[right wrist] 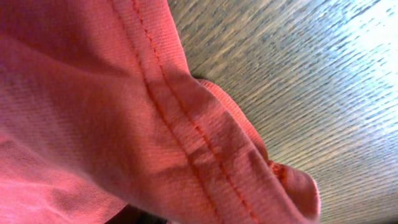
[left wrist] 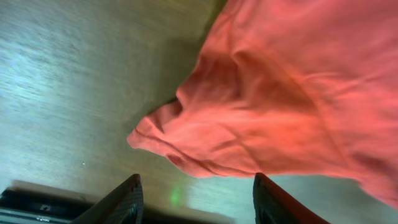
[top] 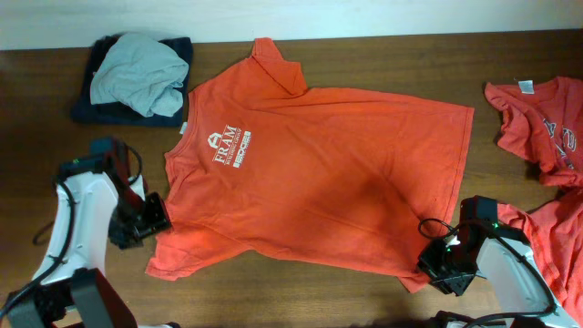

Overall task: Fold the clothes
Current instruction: 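Grasp the bottom hem corners with both grippers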

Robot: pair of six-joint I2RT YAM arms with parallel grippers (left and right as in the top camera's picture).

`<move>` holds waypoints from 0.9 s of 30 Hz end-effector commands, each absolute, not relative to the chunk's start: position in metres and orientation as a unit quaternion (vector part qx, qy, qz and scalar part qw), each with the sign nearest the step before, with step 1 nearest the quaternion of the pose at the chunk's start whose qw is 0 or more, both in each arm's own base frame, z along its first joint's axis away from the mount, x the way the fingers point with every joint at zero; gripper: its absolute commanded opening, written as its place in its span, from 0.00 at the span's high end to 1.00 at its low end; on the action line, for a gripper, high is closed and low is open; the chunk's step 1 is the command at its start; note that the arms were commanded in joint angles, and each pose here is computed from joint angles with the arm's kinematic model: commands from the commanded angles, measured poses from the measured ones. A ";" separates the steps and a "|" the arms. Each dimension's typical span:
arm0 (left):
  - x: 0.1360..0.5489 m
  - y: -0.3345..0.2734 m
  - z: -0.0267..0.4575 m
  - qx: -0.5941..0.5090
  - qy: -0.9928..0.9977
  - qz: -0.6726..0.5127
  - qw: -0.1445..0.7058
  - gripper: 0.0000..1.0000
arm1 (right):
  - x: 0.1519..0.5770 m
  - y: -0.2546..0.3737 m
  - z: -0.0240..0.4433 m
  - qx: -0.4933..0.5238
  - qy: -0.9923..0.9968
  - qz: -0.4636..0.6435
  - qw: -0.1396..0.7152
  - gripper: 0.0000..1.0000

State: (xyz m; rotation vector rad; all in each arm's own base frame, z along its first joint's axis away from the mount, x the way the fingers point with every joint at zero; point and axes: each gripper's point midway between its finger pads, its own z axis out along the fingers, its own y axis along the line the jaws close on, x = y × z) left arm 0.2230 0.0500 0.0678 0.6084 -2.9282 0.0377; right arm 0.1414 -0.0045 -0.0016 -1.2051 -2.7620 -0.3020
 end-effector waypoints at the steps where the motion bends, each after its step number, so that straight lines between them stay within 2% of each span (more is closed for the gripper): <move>1: 0.202 0.052 0.047 0.195 -0.976 -0.008 0.102 0.44 | 0.141 -0.004 -0.004 -0.395 -0.912 -0.096 0.057 0.63; 6: 0.192 0.050 0.029 0.184 -0.977 -0.006 0.108 0.45 | 0.144 -0.006 -0.004 -0.382 -0.918 -0.096 0.048 0.60; 7: 0.190 0.049 0.025 0.184 -0.977 -0.006 0.107 0.51 | 0.144 -0.006 -0.004 -0.382 -0.918 -0.096 0.048 0.60; 8: 0.189 0.049 0.020 0.184 -0.977 -0.007 0.105 0.64 | 0.144 -0.006 -0.004 -0.382 -0.918 -0.096 0.048 0.60; 9: 0.188 0.049 0.016 0.184 -0.978 -0.006 0.103 0.70 | 0.144 -0.006 -0.004 -0.382 -0.918 -0.096 0.048 0.60; 13: 0.190 0.049 -0.005 0.185 -0.979 -0.007 0.082 0.67 | 0.144 -0.006 -0.004 -0.382 -0.918 -0.096 0.048 0.60; 20: 0.199 0.049 -0.023 0.201 -0.979 -0.004 0.046 0.66 | 0.144 -0.006 -0.004 -0.382 -0.918 -0.096 0.048 0.60; 21: 0.199 0.049 -0.023 0.201 -0.979 -0.004 0.046 0.71 | 0.144 -0.006 -0.004 -0.382 -0.918 -0.096 0.048 0.66; 22: 0.199 0.047 -0.022 0.201 -0.978 0.002 0.047 0.73 | 0.144 -0.006 -0.004 -0.382 -0.918 -0.096 0.048 0.79; 23: 0.198 0.045 -0.022 0.201 -0.978 0.009 0.049 0.74 | 0.144 -0.006 -0.004 -0.382 -0.918 -0.097 0.048 0.96; 25: 0.203 0.033 -0.016 0.203 -0.977 0.046 0.052 0.99 | 0.146 -0.006 -0.003 -0.377 -0.920 -0.098 0.045 0.96; 27: 0.209 0.030 -0.008 0.214 -0.974 0.057 0.053 0.99 | 0.149 -0.006 0.006 -0.375 -0.920 -0.100 0.049 0.96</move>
